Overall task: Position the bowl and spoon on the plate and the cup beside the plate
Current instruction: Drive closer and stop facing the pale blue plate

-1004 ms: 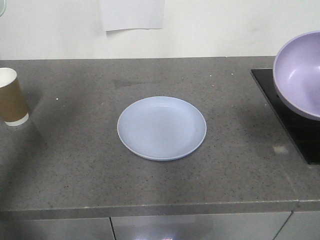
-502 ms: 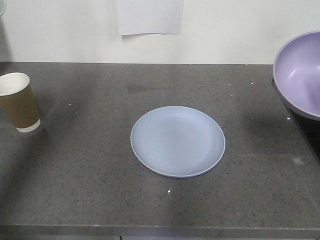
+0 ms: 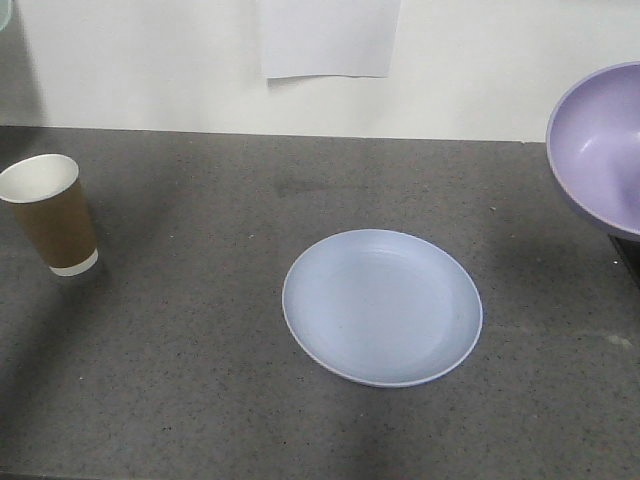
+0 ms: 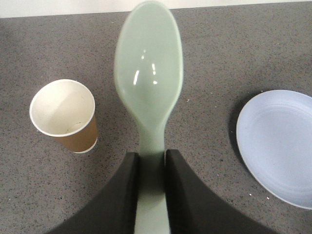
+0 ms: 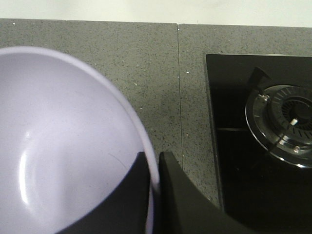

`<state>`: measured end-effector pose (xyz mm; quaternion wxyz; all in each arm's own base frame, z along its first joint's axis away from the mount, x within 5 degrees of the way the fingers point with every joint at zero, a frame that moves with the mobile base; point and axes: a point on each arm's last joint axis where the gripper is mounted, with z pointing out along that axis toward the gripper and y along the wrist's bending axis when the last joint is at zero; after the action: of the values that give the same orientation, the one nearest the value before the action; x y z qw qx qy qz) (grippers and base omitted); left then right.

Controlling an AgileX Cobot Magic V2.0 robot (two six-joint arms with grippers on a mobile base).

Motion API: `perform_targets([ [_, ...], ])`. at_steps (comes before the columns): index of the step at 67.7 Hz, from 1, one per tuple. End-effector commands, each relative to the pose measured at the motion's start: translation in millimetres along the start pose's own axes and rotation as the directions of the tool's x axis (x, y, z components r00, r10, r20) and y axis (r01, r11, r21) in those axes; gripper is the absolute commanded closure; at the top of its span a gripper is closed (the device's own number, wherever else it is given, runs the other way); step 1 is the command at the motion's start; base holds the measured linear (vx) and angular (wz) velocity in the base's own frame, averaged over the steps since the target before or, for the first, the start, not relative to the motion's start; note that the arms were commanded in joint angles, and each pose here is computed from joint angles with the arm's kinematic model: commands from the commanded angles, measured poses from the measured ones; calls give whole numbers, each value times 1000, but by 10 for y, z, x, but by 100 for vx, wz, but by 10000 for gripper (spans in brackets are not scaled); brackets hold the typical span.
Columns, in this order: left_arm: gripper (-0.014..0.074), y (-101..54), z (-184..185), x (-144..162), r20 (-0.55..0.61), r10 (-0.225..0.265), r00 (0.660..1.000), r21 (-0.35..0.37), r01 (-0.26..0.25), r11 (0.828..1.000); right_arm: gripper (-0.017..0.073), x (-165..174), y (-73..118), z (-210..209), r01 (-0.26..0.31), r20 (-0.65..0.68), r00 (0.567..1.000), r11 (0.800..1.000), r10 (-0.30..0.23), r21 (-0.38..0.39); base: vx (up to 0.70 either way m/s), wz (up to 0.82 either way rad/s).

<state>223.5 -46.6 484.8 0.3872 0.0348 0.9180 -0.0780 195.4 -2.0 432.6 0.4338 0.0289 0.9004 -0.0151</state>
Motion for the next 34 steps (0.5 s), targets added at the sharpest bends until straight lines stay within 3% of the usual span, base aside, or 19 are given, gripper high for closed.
perform_targets([
  [1, 600, -18, -189, -39, 81, -1, 997, 18, -1, 1000, 570, -115, -20, -123, 6, 111, 994, 1000, -6, 6, 7, 8],
  [34, 600, -18, -189, -39, 81, -1, 997, 18, -1, 1000, 570, -115, -20, -123, 6, 111, 994, 1000, -6, 6, 6, 5],
])
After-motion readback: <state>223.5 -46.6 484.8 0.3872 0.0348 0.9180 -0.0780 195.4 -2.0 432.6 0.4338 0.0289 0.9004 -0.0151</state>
